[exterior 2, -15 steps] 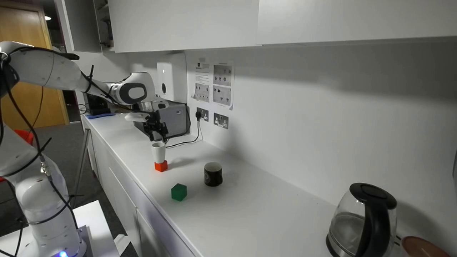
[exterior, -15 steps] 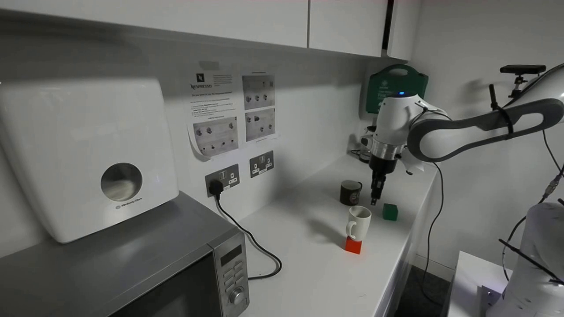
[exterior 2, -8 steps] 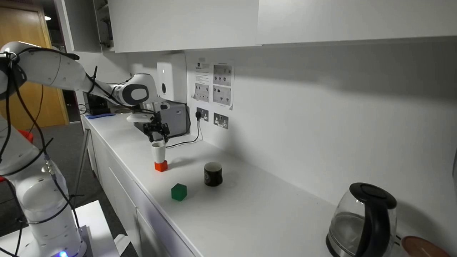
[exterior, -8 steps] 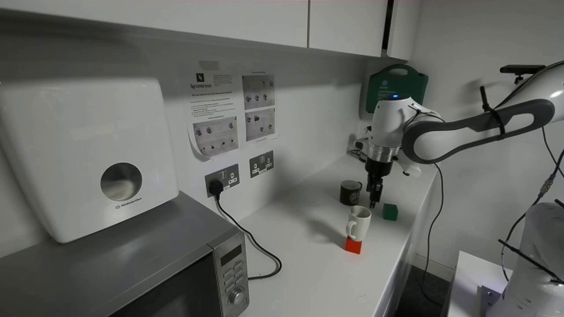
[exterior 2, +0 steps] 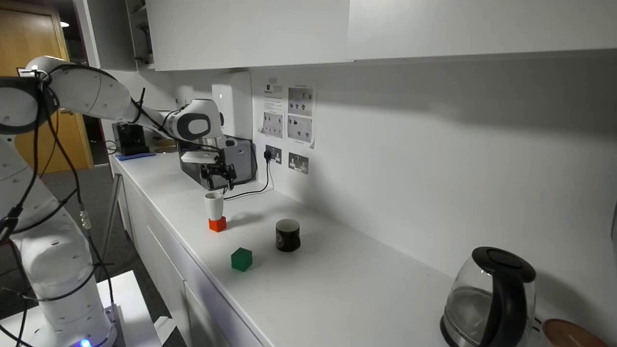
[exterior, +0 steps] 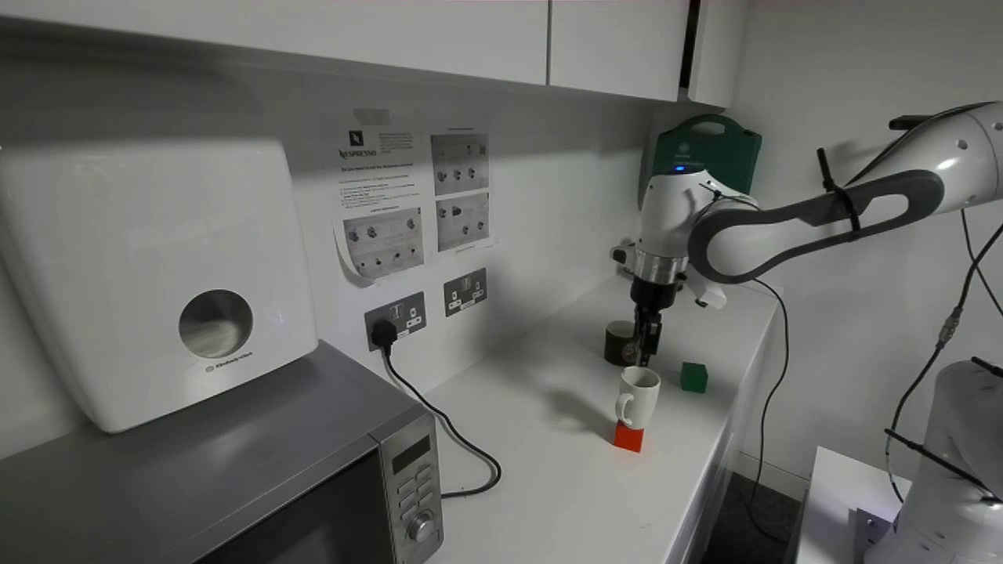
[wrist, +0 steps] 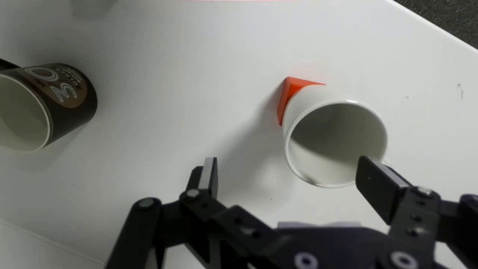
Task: Put the mugs on the table and then stack the blocks
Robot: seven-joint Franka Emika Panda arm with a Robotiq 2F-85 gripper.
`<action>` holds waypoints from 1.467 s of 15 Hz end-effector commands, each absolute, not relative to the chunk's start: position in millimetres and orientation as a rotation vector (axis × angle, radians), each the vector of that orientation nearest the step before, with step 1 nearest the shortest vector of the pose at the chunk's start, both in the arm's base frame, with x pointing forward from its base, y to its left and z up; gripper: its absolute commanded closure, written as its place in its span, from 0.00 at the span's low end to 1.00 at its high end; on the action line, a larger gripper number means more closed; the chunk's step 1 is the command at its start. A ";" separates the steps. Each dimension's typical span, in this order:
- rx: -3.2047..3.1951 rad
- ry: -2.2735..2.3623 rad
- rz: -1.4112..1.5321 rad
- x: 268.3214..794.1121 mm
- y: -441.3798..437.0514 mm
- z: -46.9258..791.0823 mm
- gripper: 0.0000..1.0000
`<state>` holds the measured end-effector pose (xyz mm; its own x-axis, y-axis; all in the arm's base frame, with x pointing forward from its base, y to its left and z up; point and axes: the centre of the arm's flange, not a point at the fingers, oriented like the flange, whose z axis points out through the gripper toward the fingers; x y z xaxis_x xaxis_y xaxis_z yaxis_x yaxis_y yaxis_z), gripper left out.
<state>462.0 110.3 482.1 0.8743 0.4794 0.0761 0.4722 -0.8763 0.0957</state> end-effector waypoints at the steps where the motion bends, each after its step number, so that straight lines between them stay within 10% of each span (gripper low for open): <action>1: 3.005 0.793 0.144 488.8 102.2 483.2 0.00; 22: 2.971 0.903 -0.066 495.2 88.3 467.7 0.00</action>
